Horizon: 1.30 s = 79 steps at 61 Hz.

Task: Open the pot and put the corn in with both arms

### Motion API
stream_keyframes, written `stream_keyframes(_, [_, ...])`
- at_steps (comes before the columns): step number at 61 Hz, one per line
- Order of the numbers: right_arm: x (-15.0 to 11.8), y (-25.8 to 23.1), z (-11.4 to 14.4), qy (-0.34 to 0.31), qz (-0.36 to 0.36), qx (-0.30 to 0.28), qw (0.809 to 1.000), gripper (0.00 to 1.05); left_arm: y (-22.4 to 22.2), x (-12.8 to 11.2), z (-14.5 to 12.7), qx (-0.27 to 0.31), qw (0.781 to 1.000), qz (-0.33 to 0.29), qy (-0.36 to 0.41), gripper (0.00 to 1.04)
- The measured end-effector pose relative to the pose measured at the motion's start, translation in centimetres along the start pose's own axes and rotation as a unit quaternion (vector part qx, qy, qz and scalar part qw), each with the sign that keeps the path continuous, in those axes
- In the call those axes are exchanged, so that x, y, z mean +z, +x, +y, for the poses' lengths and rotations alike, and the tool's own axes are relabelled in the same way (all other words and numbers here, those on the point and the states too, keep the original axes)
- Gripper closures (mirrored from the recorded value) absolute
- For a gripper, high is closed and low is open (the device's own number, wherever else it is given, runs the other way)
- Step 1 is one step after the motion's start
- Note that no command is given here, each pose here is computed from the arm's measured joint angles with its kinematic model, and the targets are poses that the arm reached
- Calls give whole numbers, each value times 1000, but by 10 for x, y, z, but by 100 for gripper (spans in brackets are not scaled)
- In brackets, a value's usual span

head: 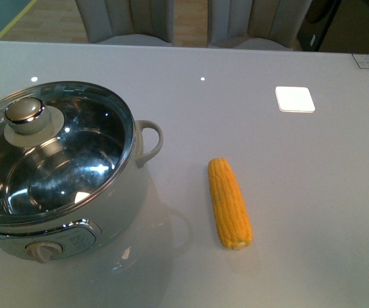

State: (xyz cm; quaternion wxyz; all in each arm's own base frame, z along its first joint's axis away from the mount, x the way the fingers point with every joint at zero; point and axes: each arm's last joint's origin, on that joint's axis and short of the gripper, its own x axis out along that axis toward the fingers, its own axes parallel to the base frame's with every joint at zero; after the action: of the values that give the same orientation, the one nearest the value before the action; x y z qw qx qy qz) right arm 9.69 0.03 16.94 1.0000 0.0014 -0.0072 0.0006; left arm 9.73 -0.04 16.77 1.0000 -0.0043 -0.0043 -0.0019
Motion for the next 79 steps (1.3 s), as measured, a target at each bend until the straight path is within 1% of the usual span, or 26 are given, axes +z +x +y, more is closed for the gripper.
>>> stream_keyframes(49, [0,0,0,0,0,0,1000,9,0,0,0,1,1000,1,0,7])
stream_keyframes(51, [0,0,0,0,0,0,1000,9,0,-1,0,14,1000,25,-12,7])
stream_keyframes(53, [0,0,0,0,0,0,1000,9,0,-3,-1,30,996,76,-34,7])
stream_keyframes(55, [0,0,0,0,0,0,1000,9,1,-5,-1,33,992,108,-50,7])
stream_keyframes(58, [0,0,0,0,0,0,1000,9,3,-8,-3,30,988,133,-69,7])
stream_keyframes(62, [0,0,0,0,0,0,1000,9,6,-8,-4,26,986,141,-80,7])
stream_keyframes(69, [0,0,0,0,0,0,1000,9,16,1,-6,15,986,139,-86,7])
stream_keyframes(79, [0,0,0,0,0,0,1000,9,53,16,-11,-21,989,114,-91,7])
